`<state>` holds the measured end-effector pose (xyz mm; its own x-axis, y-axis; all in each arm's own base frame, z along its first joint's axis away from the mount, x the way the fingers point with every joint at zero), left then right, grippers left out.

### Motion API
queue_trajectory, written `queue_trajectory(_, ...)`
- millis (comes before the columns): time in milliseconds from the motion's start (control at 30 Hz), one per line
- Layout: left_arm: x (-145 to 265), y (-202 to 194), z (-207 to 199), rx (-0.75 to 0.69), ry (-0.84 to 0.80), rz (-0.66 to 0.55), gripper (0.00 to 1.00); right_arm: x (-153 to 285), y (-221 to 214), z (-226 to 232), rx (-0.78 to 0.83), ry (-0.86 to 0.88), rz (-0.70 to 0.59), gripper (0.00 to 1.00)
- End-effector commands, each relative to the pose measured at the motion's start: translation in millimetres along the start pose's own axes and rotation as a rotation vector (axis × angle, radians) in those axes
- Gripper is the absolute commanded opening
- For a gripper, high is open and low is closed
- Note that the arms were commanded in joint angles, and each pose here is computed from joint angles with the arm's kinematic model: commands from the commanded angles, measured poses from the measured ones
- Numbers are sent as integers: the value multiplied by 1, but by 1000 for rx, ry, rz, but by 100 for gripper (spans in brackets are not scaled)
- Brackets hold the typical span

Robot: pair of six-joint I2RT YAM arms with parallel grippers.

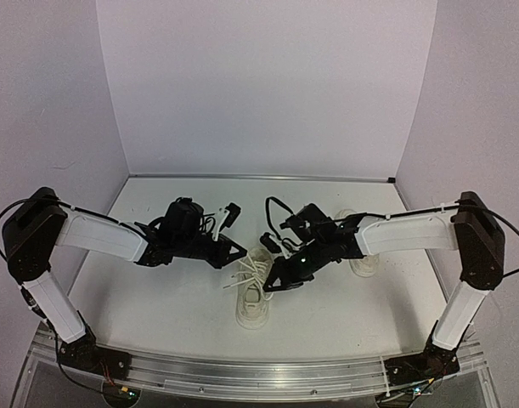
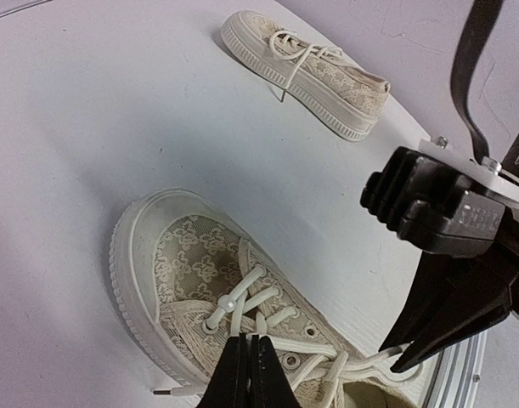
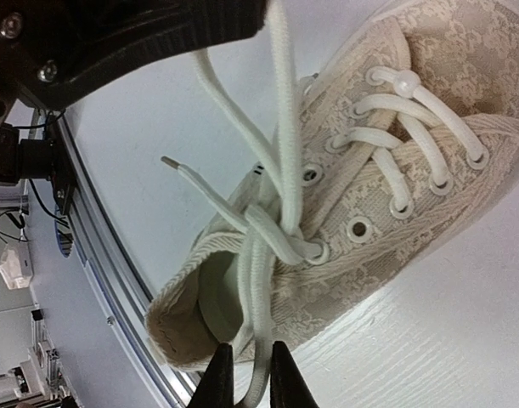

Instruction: Tie the shoes

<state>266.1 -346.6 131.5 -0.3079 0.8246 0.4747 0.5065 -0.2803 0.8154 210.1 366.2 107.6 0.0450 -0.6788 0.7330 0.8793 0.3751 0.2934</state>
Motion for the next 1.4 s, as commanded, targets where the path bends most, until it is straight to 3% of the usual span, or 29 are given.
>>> queue_trajectory(0, 12, 22, 0, -26, 40, -72, 0, 4, -6, -15, 16, -97, 0, 3)
queue_trajectory(633, 17, 17, 18, -17, 163, -69, 0, 20, -26, -63, 38, -279, 75, 0)
queue_trajectory(1367, 38, 6, 38, 3, 266, -57, 0, 28, -33, -94, 24, -316, 108, 0)
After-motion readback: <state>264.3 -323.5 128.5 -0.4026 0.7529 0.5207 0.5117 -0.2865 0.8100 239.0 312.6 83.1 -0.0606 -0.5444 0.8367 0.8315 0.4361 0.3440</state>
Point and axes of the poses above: each gripper's point midway between its finger pads, its own x axis back along the fingers, its own z axis along the line the jaws close on, y = z × x, the point moved 3 cm from there along x, back along the fingers, and after that the axes turned 5 degrees about -x, right-handed, at the moved point
